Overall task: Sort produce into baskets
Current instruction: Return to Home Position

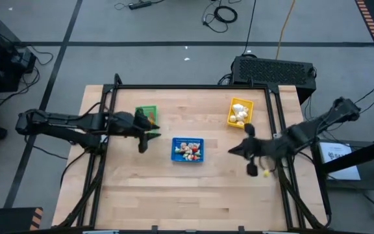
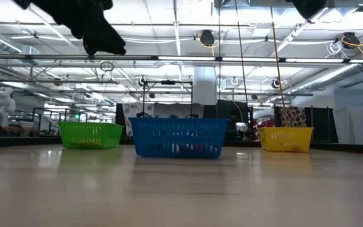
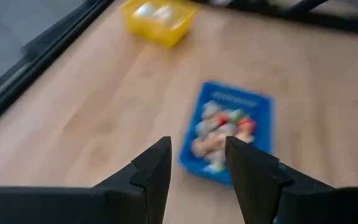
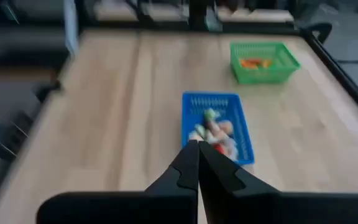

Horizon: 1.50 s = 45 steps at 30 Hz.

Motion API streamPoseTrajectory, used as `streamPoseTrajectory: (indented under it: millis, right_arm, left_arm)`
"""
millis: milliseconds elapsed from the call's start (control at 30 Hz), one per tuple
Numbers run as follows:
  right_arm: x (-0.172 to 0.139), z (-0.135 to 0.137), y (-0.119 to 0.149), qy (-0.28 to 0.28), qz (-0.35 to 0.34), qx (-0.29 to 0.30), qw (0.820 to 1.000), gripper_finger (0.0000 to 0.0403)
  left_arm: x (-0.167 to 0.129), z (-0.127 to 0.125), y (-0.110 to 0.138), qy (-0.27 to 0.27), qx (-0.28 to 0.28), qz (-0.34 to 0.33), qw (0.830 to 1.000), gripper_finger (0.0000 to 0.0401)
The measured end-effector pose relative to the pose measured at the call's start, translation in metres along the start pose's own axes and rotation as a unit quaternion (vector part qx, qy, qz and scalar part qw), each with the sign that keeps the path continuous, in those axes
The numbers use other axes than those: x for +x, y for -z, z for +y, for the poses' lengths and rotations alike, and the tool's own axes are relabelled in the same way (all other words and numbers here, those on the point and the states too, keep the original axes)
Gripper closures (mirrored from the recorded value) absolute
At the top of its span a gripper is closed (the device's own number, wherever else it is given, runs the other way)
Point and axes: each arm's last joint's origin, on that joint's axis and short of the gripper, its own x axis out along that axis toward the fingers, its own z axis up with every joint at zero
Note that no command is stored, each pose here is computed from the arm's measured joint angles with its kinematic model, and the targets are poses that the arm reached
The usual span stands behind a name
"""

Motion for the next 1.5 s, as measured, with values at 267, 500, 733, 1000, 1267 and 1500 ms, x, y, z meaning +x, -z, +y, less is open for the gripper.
streamPoseTrajectory:
  millis: [267,500,733,1000,1267,1500]
  right_arm:
    - [-0.014,-0.035,0.069,-0.086,-0.144,0.131,0.977,0.0403]
    - [0.003,-0.039,0.121,-0.098,-0.17,0.158,0.968,0.0403]
    - [0.013,-0.042,0.152,-0.107,-0.199,0.174,0.959,0.0403]
    - [0.013,-0.045,0.167,-0.111,-0.213,0.176,0.955,0.0403]
    - [0.006,-0.052,0.169,-0.097,-0.255,0.163,0.948,0.0403]
    - [-0.001,-0.062,0.173,-0.086,-0.266,0.177,0.944,0.0403]
  left_arm:
    - [-0.005,-0.005,0.034,0.108,-0.002,-0.15,0.983,0.0241]
    - [-0.005,0.003,0.077,0.127,-0.037,-0.199,0.971,0.0241]
    - [0.002,0.011,0.121,0.139,-0.098,-0.19,0.967,0.0241]
    - [0.004,0.013,0.135,0.139,-0.095,-0.2,0.965,0.0241]
    - [0.004,0.013,0.135,0.137,-0.074,-0.202,0.967,0.0241]
    - [0.004,0.013,0.136,0.14,-0.074,-0.197,0.967,0.0241]
